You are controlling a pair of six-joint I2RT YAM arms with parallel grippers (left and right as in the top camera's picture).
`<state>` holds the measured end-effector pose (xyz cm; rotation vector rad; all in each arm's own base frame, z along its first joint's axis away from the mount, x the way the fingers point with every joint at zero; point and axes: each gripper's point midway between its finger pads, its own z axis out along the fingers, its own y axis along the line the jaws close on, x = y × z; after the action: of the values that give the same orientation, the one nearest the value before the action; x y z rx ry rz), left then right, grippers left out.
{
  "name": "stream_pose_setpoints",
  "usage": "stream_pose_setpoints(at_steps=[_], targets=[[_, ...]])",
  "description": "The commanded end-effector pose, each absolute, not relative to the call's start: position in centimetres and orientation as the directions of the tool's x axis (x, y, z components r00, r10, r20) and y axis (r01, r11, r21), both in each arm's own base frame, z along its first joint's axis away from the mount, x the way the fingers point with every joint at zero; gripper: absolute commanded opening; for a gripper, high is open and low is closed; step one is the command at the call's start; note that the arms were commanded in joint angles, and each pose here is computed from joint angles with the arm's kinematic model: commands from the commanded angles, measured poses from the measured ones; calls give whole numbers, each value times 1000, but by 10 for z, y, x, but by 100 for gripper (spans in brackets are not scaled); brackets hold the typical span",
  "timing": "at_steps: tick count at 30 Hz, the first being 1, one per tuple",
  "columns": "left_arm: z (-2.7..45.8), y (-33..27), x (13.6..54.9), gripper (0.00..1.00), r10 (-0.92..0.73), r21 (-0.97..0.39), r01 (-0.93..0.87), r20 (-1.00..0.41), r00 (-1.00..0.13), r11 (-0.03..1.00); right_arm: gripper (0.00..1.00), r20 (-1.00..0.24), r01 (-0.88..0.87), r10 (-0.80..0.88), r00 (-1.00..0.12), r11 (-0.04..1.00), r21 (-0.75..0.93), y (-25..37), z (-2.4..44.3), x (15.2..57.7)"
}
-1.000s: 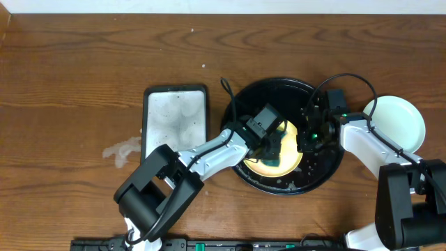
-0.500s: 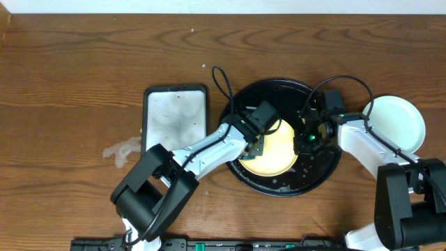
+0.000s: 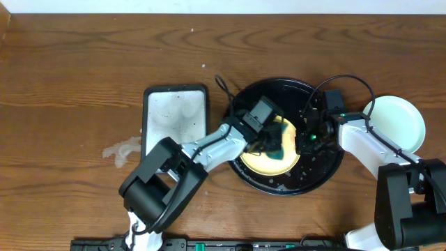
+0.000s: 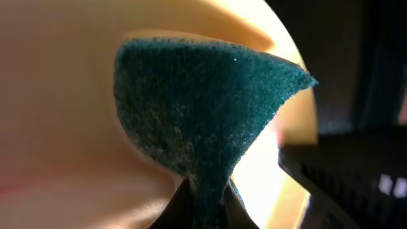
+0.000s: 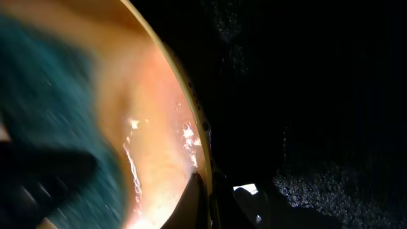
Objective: Clean dirty plates on tray and stack at the side
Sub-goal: 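Scrub the red stain on the yellow plate with the sponge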
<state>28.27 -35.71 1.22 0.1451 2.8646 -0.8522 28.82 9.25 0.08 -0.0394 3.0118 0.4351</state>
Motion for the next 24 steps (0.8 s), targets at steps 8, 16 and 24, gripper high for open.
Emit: stream_pose_setpoints(at_steps=[8, 16, 24], targets=[[-36, -322, 235, 8, 189, -321, 200, -67, -980, 926, 1, -61, -33, -20, -998, 976, 215, 80, -12, 279], [-36, -185, 287, 8, 121, 258, 68, -195, -973, 964, 1, -61, -33, -20, -998, 976, 215, 80, -12, 279], [-12, -175, 319, 7, 247, 359, 154, -229, -942, 921, 1, -61, -33, -20, -998, 976, 215, 80, -12, 279]])
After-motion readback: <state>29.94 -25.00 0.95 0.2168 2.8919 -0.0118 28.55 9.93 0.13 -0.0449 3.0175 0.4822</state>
